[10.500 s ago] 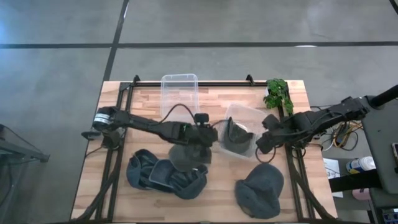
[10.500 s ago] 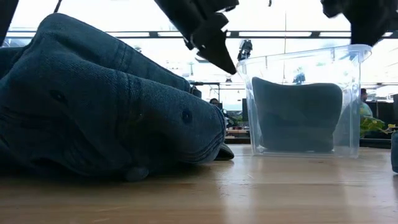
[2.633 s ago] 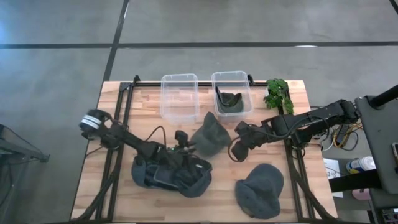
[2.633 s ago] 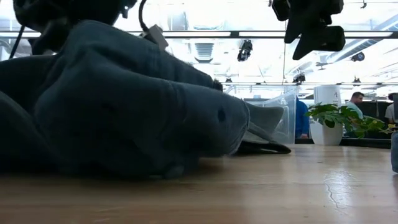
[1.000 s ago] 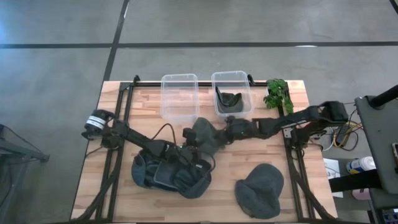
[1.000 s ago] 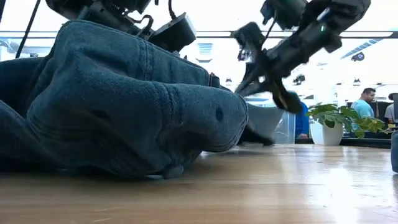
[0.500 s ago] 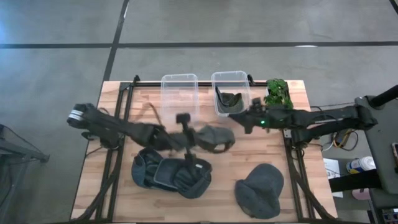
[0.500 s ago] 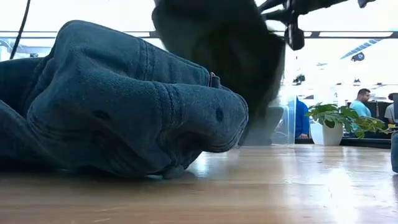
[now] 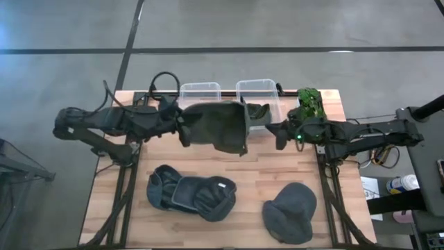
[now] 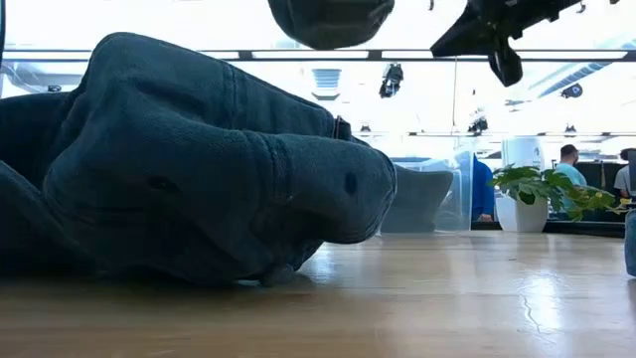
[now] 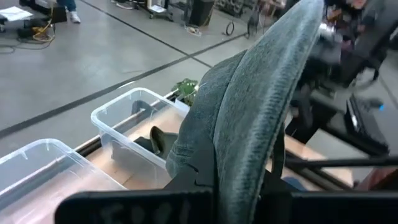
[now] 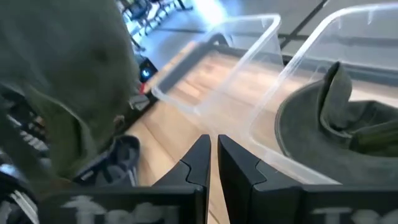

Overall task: Pick & Place hat
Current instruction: Put the gray cap into the right bin

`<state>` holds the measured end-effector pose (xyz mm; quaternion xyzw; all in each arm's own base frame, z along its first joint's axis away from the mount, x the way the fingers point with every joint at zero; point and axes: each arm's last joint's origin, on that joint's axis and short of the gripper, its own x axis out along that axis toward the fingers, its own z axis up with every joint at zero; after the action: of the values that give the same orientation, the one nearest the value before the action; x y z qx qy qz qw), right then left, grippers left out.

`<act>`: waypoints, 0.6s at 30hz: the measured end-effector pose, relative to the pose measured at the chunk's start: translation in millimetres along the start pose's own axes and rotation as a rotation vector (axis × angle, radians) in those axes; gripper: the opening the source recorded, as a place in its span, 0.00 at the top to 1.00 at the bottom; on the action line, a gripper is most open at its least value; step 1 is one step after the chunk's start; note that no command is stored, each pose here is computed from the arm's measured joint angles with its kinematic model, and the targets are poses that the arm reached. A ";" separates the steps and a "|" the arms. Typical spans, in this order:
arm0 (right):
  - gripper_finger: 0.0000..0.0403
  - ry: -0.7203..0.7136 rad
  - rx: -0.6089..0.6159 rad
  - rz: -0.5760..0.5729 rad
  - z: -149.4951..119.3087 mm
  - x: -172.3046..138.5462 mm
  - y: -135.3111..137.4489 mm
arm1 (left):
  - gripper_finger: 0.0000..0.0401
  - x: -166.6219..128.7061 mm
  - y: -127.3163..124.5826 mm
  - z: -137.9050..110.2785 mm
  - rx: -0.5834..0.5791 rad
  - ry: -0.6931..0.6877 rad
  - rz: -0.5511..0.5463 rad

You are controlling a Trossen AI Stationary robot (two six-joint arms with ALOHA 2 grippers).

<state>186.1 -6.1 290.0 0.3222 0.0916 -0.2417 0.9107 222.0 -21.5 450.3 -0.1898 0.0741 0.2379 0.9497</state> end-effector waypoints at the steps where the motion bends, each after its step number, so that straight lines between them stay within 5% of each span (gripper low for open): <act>1: 0.93 0.006 -0.003 -0.005 -1.9 4.1 0.8 | 0.99 -0.5 0.0 0.6 -0.018 -0.004 -0.002; 8: 0.93 0.000 -0.005 0.004 -8.2 35.8 14.3 | 0.99 17.1 -8.0 -11.1 -0.028 0.049 0.000; 18: 0.93 0.111 -0.079 0.176 15.0 72.5 67.5 | 0.99 72.0 -20.8 -46.7 0.047 0.168 0.082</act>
<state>282.7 2.3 314.8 0.3057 0.1228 -0.1389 0.9339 292.7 -26.4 397.7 -0.1836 0.1667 0.2581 0.9338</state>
